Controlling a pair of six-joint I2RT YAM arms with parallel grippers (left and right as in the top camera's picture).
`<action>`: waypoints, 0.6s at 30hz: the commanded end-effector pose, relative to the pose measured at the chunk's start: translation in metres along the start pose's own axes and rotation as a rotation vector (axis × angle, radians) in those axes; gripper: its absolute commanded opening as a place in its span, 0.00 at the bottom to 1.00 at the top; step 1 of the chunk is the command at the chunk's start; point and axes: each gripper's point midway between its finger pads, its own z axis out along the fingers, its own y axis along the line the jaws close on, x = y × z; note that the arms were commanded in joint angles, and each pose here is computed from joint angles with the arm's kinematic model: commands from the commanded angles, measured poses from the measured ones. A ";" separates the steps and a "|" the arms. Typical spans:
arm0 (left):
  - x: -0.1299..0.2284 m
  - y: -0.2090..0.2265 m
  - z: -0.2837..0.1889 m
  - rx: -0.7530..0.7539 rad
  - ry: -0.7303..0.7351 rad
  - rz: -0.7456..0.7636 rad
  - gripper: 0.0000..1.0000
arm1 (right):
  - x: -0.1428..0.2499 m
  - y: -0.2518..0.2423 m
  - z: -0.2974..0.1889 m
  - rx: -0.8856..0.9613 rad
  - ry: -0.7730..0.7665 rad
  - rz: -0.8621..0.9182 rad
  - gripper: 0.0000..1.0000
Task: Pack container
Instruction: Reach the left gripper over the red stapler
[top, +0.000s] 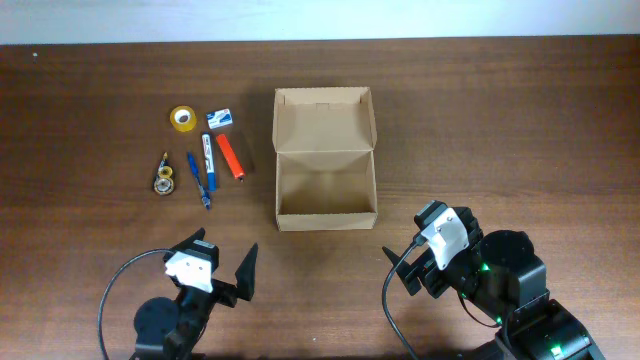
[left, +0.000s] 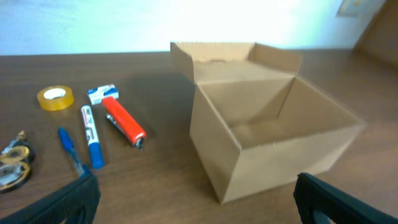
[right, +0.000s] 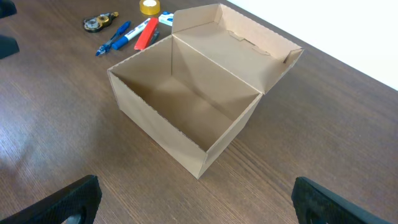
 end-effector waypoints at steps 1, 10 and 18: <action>-0.003 0.004 0.000 -0.018 -0.016 -0.116 1.00 | 0.002 0.001 0.001 0.002 0.005 -0.008 0.99; -0.019 0.016 -0.015 -0.139 0.138 -0.112 1.00 | 0.002 0.001 0.001 0.002 0.005 -0.008 0.99; -0.061 0.062 -0.012 -0.429 0.245 -0.084 1.00 | 0.002 0.001 0.001 0.002 0.005 -0.008 0.99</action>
